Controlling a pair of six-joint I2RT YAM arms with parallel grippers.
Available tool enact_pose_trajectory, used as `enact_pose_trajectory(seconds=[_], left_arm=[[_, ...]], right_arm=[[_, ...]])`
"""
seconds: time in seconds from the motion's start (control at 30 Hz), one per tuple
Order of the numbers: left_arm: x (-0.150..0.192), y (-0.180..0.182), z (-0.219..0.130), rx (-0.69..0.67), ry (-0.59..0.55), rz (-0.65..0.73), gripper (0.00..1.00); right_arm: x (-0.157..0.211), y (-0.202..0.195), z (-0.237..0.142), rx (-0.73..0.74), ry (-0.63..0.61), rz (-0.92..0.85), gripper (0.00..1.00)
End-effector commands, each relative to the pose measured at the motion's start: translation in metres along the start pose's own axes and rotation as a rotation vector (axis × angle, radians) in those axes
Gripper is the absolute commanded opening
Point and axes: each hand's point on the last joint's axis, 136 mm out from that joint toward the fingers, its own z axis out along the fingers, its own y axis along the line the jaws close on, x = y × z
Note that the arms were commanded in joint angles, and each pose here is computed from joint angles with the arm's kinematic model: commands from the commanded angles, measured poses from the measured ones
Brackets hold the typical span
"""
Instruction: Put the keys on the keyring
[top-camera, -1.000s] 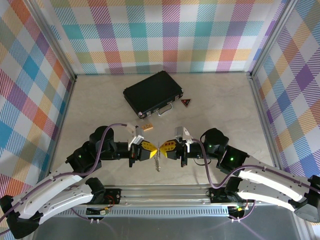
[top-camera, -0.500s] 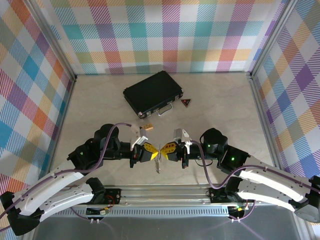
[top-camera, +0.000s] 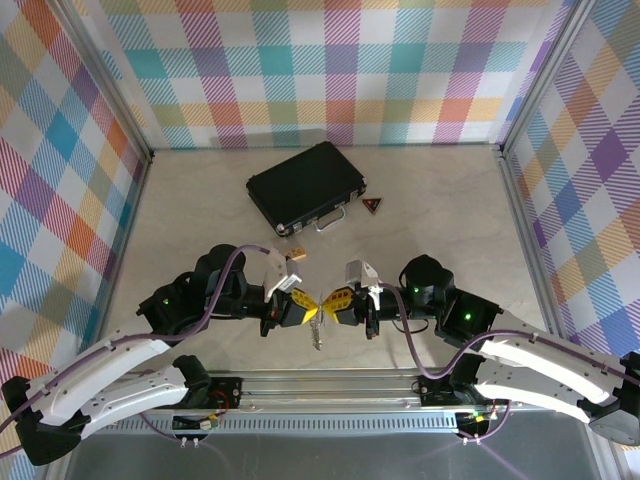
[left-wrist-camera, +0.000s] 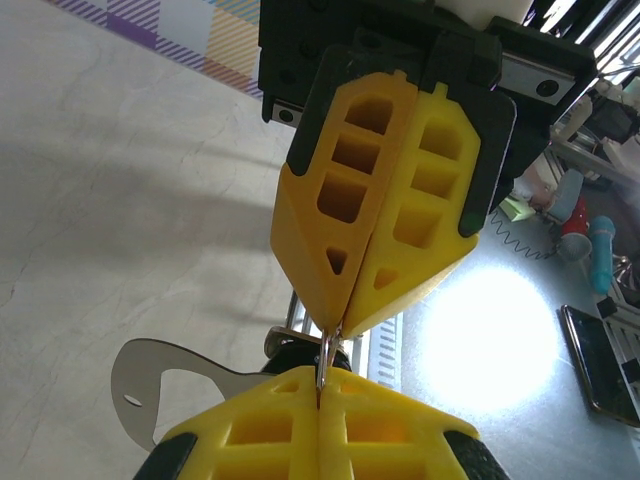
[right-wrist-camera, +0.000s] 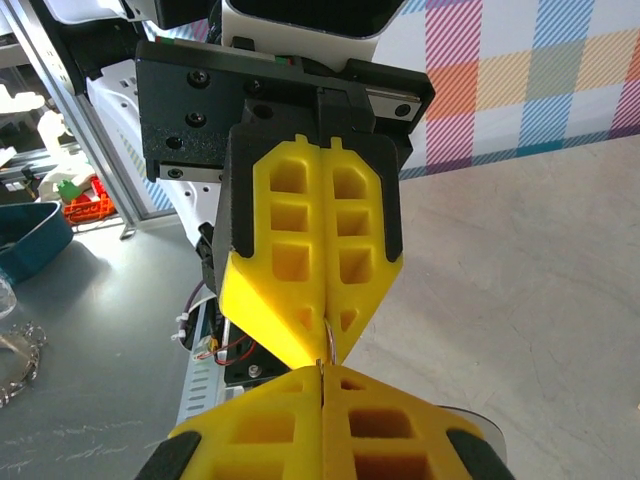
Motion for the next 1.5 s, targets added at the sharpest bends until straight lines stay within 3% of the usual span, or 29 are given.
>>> enact_pose_trajectory(seconds=[0.0,1.07,1.47], left_arm=[[-0.016,-0.004,-0.005,-0.008,-0.031,0.043,0.00],[-0.002,-0.005,0.004,0.030,0.131,0.029,0.00],[-0.002,-0.007,0.004,0.036,0.130,0.016,0.00]], right_arm=[[-0.024,0.022,-0.007,-0.087,-0.055,-0.058,0.00],[-0.011,0.030,-0.008,-0.140,0.014,-0.052,0.00],[-0.009,0.030,-0.005,-0.150,0.021,-0.061,0.00]])
